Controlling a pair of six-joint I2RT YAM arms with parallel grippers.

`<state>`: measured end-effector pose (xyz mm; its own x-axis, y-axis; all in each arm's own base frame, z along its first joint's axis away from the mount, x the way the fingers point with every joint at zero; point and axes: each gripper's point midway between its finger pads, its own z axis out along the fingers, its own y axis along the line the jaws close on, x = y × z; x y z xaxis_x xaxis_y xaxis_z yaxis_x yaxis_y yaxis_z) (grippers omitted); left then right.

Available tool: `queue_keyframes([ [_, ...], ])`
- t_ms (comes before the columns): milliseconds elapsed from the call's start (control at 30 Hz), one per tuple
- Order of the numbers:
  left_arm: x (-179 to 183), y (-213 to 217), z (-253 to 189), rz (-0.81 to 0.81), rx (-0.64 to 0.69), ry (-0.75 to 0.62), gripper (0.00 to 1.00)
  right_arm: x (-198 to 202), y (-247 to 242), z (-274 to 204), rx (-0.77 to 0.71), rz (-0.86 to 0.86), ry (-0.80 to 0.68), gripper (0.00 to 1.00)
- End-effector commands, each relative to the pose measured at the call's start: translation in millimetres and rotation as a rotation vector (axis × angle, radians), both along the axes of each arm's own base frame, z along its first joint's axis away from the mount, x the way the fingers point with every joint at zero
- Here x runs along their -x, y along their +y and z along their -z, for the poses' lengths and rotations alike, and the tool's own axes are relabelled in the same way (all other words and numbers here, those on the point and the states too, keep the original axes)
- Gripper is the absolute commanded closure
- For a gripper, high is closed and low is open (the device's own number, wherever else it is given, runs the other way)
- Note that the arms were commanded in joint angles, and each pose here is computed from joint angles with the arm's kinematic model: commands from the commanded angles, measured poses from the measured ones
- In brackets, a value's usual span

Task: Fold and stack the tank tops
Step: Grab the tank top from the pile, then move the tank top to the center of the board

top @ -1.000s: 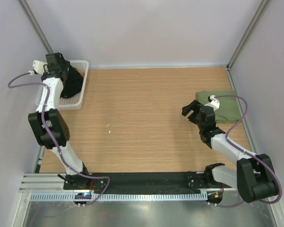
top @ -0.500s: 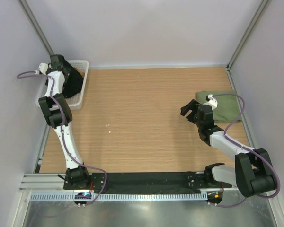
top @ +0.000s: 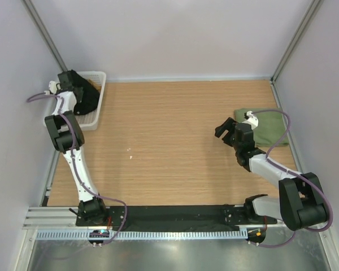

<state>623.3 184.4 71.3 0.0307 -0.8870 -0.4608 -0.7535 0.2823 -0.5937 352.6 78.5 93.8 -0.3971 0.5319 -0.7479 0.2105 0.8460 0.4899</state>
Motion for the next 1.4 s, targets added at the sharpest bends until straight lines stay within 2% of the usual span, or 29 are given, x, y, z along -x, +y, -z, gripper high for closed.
queue_keyframes([
  [0,-6,-26,-94,0.055,0.042,-0.237,1.0,-13,3,-30,0.012,-0.003,-0.089,0.17],
  [33,6,-31,-92,0.051,0.06,-0.228,1.0,-13,3,-32,0.011,-0.002,-0.101,0.17],
  [67,14,-38,-129,0.054,0.057,-0.291,1.0,-11,4,-31,0.011,-0.005,-0.101,0.17],
  [133,25,-46,-161,0.022,0.081,-0.383,1.0,-11,4,-33,0.009,-0.007,-0.112,0.17],
  [167,36,-52,-150,0.009,0.101,-0.37,1.0,-11,5,-32,0.01,-0.008,-0.109,0.17],
  [200,48,-57,-191,0.01,0.099,-0.453,1.0,-11,6,-30,0.01,-0.011,-0.104,0.17],
  [267,64,-67,-203,0.012,0.127,-0.474,1.0,-12,8,-28,0.012,-0.018,-0.1,0.17],
  [300,77,-74,-230,0.019,0.13,-0.522,1.0,-12,9,-28,0.01,-0.022,-0.096,0.17],
  [467,122,-105,-267,0.043,0.293,-0.642,1.0,-12,10,-24,0.016,-0.03,-0.087,0.18],
  [600,163,-118,-301,0.038,0.34,-0.734,1.0,-11,11,-23,0.015,-0.035,-0.088,0.18],
  [833,242,-144,-374,0.096,0.342,-0.916,1.0,-12,13,-25,0.017,-0.044,-0.088,0.18],
  [1100,376,-170,-527,0.189,0.078,-1.279,1.0,-13,13,-30,0.018,-0.044,-0.099,0.18],
  [1267,420,-195,-556,0.295,0.061,-1.359,1.0,-12,12,-31,0.021,-0.04,-0.101,0.18],
  [1367,414,-206,-543,0.362,0.095,-1.321,1.0,-13,13,-32,0.018,-0.044,-0.102,0.18],
])
